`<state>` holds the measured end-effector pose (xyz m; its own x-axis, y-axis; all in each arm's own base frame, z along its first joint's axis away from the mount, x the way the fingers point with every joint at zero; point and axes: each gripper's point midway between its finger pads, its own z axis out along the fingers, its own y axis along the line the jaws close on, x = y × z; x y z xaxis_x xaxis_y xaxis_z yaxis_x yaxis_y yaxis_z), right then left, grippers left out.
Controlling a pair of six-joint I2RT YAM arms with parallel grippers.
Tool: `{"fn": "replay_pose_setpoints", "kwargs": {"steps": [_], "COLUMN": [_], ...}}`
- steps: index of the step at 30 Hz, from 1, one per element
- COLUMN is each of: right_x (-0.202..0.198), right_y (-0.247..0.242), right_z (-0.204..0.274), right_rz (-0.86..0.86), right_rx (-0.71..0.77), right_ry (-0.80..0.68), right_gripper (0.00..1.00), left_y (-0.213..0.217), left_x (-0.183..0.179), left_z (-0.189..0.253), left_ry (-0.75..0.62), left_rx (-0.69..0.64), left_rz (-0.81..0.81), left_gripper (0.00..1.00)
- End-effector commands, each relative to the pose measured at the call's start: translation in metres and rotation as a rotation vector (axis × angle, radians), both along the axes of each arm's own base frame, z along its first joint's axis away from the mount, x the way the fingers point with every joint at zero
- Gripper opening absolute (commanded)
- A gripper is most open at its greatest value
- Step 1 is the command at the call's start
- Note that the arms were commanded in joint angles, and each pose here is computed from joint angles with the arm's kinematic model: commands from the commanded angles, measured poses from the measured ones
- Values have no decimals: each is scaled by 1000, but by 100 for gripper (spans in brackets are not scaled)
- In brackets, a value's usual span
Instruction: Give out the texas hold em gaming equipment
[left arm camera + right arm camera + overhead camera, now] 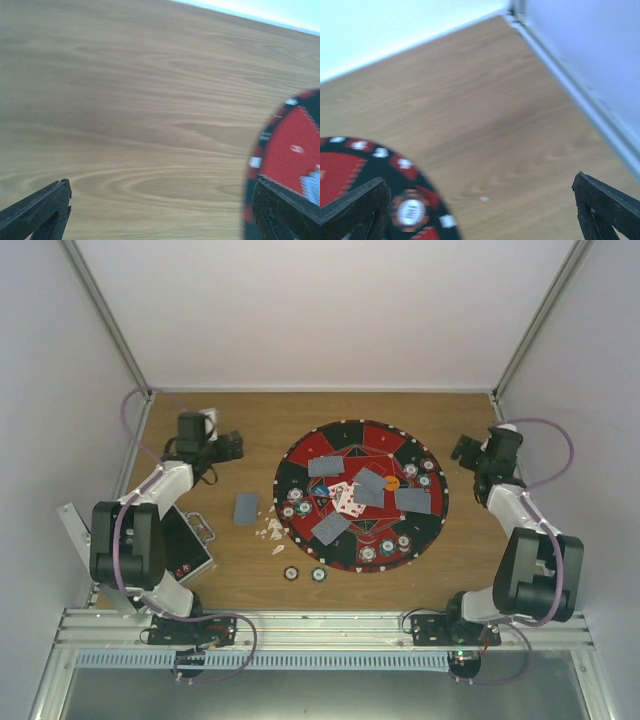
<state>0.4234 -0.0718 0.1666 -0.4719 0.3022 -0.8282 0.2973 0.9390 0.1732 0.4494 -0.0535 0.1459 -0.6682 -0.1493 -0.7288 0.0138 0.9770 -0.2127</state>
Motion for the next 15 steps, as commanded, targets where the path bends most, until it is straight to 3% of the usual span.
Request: {"fn": "replay_pose_setpoints", "kwargs": {"steps": [1, 9, 15], "right_x": [-9, -55, -69], "right_y": [-42, -44, -29], "right_z": [10, 14, 13], "right_rz": [-96, -162, -124], "right_rx": [-147, -262, -276], "right_ry": [-123, -329, -445], "right_gripper": [100, 100, 100], "left_y": [61, 113, 118], "left_x": [2, -64, -86], "left_z": [2, -15, -34], "left_ry": [-182, -305, -307], "left_rx": [-108, 37, 81], "left_rz": [136, 354, 381], "left_gripper": [99, 99, 99]}}
